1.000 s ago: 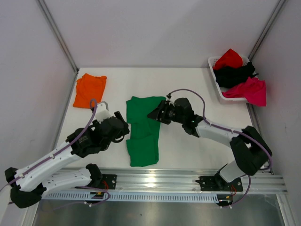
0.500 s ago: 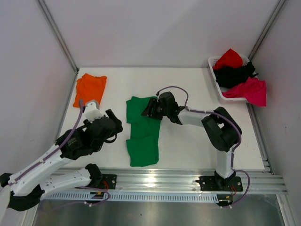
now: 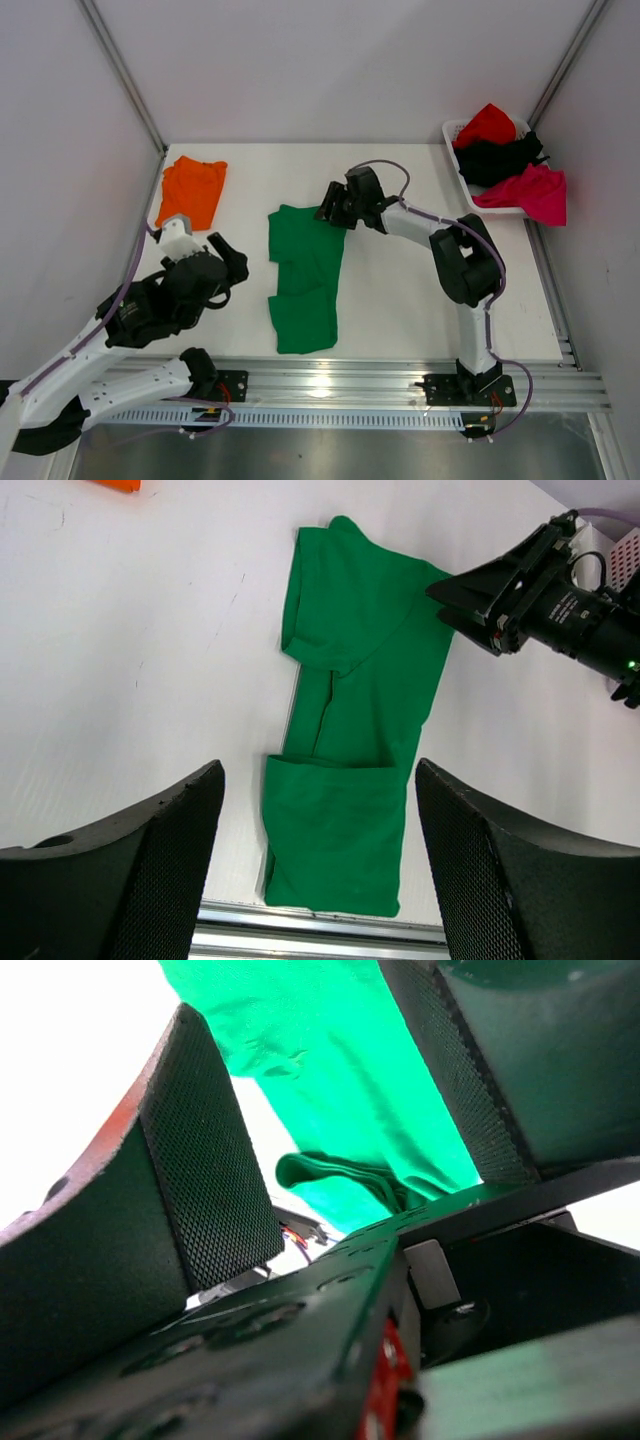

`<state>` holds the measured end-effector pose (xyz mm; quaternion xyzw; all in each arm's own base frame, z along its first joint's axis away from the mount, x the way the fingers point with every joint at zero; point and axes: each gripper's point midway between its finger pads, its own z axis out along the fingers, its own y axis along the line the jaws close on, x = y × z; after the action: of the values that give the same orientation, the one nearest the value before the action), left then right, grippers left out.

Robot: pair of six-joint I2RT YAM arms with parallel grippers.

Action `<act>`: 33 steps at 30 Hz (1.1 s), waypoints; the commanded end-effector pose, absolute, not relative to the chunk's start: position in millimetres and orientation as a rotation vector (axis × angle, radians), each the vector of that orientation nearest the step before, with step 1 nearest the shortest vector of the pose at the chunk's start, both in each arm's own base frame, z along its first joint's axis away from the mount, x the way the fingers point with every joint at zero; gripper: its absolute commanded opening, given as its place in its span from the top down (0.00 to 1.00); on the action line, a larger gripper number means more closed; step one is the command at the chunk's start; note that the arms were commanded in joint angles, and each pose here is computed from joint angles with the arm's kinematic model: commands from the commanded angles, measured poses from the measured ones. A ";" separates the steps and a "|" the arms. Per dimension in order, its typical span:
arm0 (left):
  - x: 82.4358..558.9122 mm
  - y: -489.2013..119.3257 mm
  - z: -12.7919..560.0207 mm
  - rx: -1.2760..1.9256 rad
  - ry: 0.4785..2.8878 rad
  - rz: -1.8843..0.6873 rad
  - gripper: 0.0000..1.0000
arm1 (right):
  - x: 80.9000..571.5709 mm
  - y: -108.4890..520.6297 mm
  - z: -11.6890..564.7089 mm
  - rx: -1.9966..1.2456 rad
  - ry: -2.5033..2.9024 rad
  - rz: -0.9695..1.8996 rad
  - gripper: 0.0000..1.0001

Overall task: Fold and stack the t-shirts
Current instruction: Fold the tshirt

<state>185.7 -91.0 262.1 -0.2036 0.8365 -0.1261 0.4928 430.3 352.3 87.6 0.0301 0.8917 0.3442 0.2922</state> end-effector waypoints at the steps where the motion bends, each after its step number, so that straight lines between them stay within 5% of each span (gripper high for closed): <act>1: 187.0 -81.7 276.8 -0.526 1.979 -0.308 0.20 | 407.0 346.3 85.4 0.050 2.442 0.891 0.39; 11: 192.1 -93.1 268.2 -0.478 2.025 -0.267 0.20 | 339.6 341.3 79.4 -0.030 2.530 0.914 0.39; 33: 185.5 -77.9 267.2 -0.517 2.011 -0.247 0.20 | 372.4 308.3 17.2 0.016 2.626 0.693 0.40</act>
<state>183.2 -84.5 255.4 -0.1964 0.8449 -0.1003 0.4874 360.7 325.2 35.9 0.0001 0.9348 0.2878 0.2082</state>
